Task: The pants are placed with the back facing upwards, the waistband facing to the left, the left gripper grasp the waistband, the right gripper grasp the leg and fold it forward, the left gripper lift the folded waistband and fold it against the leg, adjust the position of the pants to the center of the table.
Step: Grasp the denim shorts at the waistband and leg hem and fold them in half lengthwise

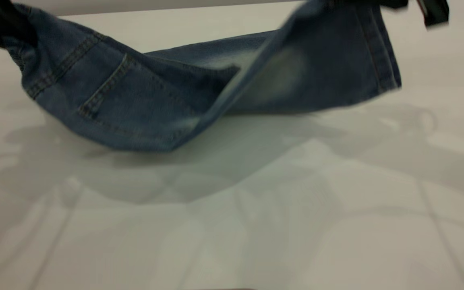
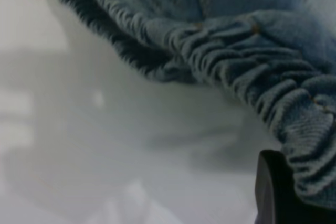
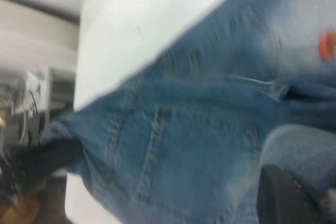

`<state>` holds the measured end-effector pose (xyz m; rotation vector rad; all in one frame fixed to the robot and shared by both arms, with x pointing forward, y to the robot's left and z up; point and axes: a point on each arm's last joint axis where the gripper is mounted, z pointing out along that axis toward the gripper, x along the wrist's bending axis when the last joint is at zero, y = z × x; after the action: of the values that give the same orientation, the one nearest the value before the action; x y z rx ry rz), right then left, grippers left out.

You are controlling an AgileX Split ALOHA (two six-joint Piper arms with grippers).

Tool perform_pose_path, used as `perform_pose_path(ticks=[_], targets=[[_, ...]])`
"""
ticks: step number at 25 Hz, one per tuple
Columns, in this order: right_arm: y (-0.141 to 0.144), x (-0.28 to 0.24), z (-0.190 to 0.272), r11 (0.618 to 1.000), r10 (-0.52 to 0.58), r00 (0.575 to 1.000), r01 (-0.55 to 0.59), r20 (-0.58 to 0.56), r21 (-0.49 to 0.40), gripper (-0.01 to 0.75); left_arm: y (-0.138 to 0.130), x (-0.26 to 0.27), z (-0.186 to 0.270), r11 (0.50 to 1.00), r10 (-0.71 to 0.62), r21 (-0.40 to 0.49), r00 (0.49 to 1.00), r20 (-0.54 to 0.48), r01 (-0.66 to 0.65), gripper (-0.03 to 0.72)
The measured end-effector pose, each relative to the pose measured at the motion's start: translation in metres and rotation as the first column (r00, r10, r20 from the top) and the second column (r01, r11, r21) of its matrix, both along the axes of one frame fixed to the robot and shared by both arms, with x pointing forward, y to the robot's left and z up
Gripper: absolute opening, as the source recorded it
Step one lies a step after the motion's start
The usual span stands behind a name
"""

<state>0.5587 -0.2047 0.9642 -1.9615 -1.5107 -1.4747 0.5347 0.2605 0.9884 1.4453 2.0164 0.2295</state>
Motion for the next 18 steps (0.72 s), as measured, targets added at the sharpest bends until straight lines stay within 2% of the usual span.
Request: perform_pose_path(ticks=[4, 9, 14, 18], targets=[[-0.001, 0.018, 0.019, 0.999, -0.032, 0.997, 0.033, 0.072, -0.013, 0.021, 0.000, 0.004, 0.003, 0.996, 0.073, -0.056, 0.996, 0.044, -0.070, 0.097], [-0.003, 0.036, 0.020, 0.996, -0.074, 0.993, 0.078, 0.088, -0.045, 0.022, 0.002, 0.013, 0.004, 0.972, 0.200, -0.142, 0.976, 0.090, -0.187, 0.097], [-0.001, 0.054, -0.007, 0.995, -0.093, 0.996, 0.093, 0.015, -0.047, 0.022, 0.002, 0.023, -0.018, 0.923, 0.324, -0.224, 0.946, 0.010, -0.314, 0.097], [0.000, 0.068, -0.018, 0.994, -0.110, 0.994, 0.109, -0.021, -0.032, 0.022, 0.004, 0.030, -0.037, 0.858, 0.436, -0.275, 0.898, -0.056, -0.434, 0.099]])
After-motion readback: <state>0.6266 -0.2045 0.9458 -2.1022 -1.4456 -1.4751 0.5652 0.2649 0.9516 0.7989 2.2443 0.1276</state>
